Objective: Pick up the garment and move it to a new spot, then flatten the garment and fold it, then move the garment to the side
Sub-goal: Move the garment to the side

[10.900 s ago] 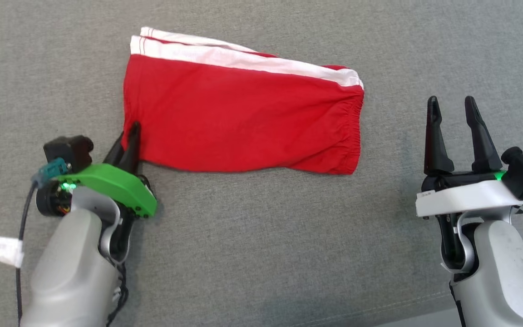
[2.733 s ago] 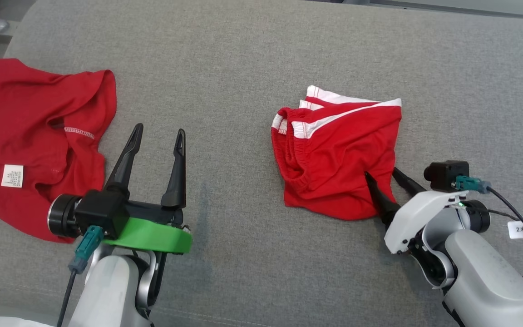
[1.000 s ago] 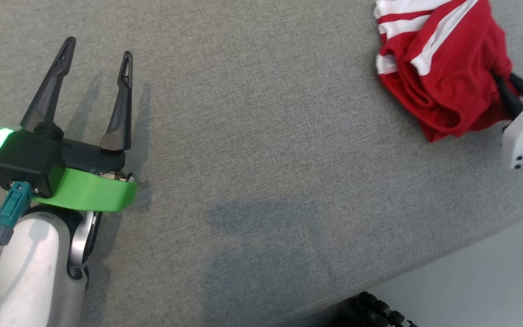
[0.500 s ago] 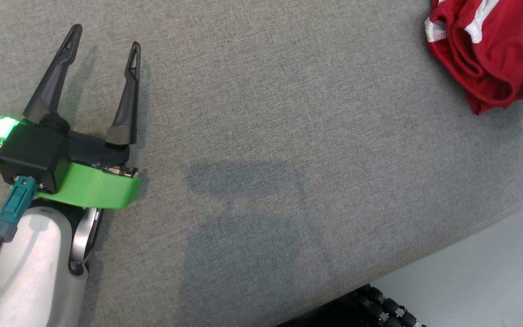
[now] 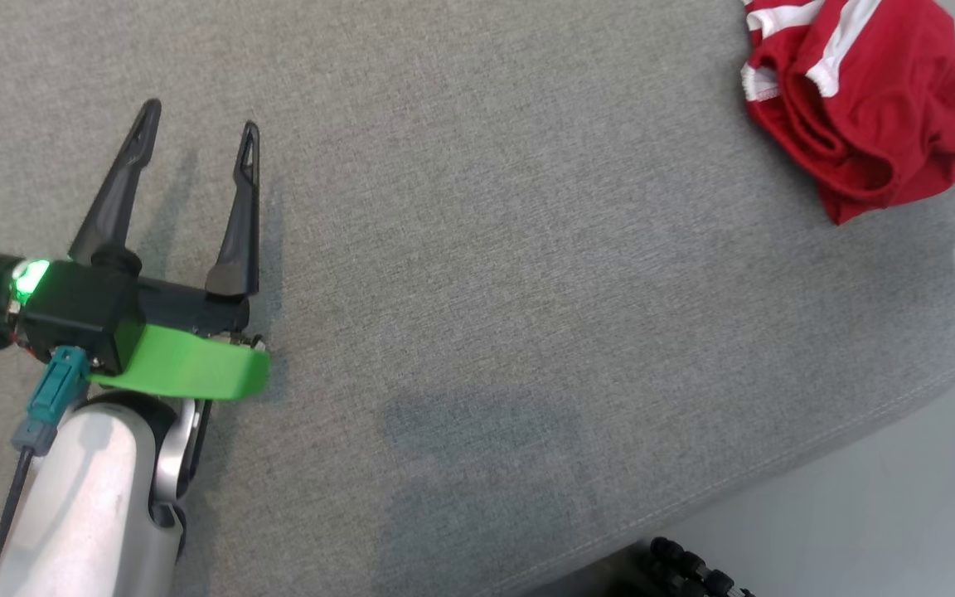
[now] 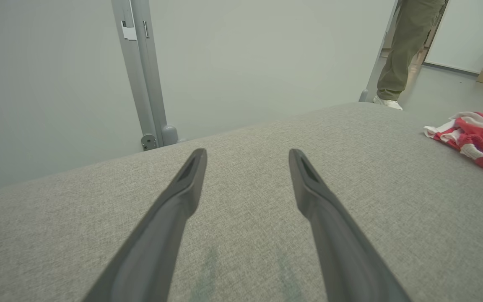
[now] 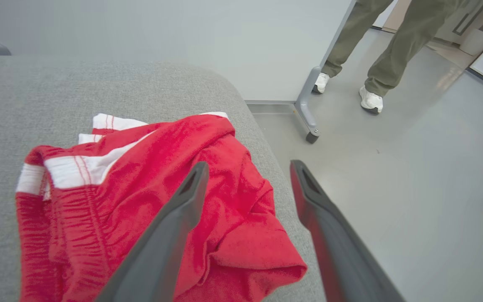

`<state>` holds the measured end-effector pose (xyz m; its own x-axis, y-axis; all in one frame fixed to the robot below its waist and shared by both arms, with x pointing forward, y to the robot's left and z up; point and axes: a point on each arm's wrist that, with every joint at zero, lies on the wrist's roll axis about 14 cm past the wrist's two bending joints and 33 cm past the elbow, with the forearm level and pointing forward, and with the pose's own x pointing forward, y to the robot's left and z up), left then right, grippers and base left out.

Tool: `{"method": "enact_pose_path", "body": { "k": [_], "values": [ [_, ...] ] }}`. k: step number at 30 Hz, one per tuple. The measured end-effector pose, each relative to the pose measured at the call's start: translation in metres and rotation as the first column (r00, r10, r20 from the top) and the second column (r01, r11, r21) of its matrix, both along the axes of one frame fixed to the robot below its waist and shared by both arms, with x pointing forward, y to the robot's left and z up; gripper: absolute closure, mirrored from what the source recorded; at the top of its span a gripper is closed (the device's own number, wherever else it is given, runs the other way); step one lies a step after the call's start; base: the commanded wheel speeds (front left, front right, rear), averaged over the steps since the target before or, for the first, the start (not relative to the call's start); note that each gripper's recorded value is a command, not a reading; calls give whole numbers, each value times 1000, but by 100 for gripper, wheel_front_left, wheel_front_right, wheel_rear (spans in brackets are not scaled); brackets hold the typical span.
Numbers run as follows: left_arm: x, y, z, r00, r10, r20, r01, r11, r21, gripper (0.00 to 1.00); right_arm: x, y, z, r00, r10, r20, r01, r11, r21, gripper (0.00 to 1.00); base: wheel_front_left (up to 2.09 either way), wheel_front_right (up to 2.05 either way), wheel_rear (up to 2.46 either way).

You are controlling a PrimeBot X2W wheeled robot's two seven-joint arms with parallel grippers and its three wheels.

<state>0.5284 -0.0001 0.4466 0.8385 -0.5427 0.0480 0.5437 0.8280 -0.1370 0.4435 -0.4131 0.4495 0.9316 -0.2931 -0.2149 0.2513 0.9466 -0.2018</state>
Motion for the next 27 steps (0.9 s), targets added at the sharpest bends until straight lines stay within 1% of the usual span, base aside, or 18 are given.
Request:
{"method": "enact_pose_path", "body": {
  "k": [3,6,11,14,19,23,27],
  "values": [
    [-7,4,6,1000,21,-7,-21,1000,-9,0,-12,17,13,995,-15,98,10,998,57,0,0,0,0],
    [-14,4,18,999,33,3,-33,999,-24,0,-20,39,31,981,-9,193,-9,996,92,0,0,0,0],
    [-27,8,34,999,47,17,-47,998,-36,0,-33,76,43,960,4,282,-50,987,155,0,0,0,0],
    [-35,14,40,998,65,19,-65,997,-31,0,-32,97,52,945,26,326,-89,980,180,0,0,0,0],
    [-44,31,44,993,118,15,-118,993,-26,0,-24,122,62,925,72,372,-152,970,189,0,0,0,0],
    [-51,53,48,983,185,15,-185,982,-27,0,-11,152,75,896,137,422,-238,951,196,0,0,0,0],
    [-62,79,48,965,263,6,-263,965,-16,0,-2,178,80,880,201,431,-309,930,197,0,0,0,0]
  ]
}}
